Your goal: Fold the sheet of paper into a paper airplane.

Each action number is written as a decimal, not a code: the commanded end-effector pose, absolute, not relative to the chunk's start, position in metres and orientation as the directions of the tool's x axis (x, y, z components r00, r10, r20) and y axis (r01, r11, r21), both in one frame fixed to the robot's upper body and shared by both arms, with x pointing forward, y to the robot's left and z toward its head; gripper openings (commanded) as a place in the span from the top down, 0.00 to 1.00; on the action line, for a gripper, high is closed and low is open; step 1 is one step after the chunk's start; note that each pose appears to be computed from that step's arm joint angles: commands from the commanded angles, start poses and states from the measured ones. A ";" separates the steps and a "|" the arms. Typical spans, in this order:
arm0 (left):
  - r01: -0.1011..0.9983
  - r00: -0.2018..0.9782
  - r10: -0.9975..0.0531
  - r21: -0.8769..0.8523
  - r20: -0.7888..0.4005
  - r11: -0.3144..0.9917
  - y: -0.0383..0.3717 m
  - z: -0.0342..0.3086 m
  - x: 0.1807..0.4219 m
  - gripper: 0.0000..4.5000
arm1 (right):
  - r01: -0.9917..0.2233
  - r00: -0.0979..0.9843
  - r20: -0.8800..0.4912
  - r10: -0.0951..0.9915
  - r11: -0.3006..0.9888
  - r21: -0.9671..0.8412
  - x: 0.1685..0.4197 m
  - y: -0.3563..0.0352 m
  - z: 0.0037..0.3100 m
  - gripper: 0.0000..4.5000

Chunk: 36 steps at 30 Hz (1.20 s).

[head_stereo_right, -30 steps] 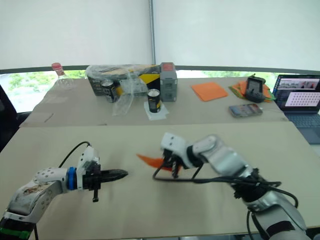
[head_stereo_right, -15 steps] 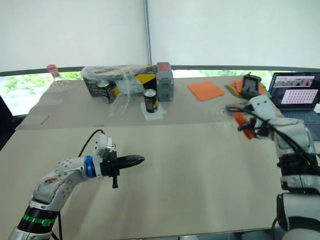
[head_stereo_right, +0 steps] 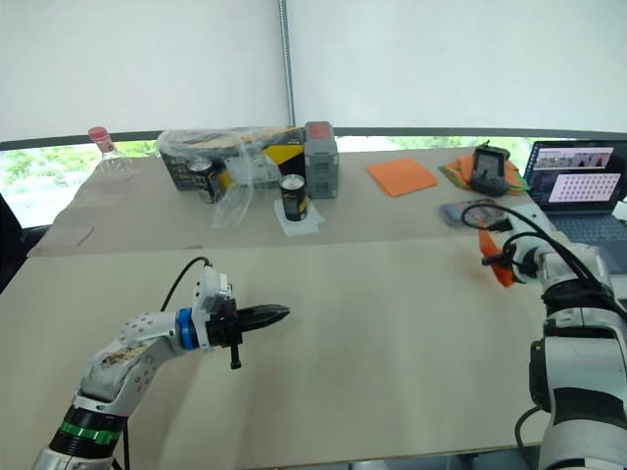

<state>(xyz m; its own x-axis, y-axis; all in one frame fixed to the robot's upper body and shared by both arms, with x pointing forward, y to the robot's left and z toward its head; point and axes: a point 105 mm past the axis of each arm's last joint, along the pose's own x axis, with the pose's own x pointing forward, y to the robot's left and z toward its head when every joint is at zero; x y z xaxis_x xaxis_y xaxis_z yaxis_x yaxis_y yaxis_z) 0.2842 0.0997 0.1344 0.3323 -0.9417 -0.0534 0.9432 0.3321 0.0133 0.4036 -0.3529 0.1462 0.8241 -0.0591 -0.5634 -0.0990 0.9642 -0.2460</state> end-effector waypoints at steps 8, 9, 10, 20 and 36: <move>0.944 0.330 -0.943 0.043 -0.045 0.329 0.101 0.141 0.284 1.00 | -0.093 0.869 -0.495 -0.024 0.973 -0.211 0.409 -0.354 0.167 0.58; 0.943 0.331 -0.943 0.040 -0.044 0.329 0.102 0.141 0.284 1.00 | -0.098 0.872 -0.488 -0.024 0.970 -0.223 0.409 -0.355 0.173 0.51; 0.943 0.331 -0.943 0.038 -0.043 0.330 0.102 0.142 0.284 1.00 | -0.102 0.874 -0.484 -0.025 0.967 -0.235 0.408 -0.357 0.177 0.42; 0.944 0.328 -0.940 0.000 -0.091 0.329 0.116 0.143 0.289 1.00 | -0.395 0.891 -0.341 0.298 0.881 -0.260 0.376 -0.299 0.273 0.01; 0.884 0.454 -0.866 -0.019 -0.211 0.468 0.138 0.123 0.297 1.00 | -0.687 0.724 -0.284 0.629 0.693 -0.217 0.250 -0.190 0.168 0.01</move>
<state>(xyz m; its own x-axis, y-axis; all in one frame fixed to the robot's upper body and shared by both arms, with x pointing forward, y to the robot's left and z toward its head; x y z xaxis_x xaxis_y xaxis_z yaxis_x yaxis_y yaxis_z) 0.3005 0.1433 0.1127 0.4618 -0.8520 -0.2466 0.8735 0.4851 -0.0406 0.2504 -0.1924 0.1637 0.6961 0.6426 -0.3202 -0.7117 0.6762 -0.1903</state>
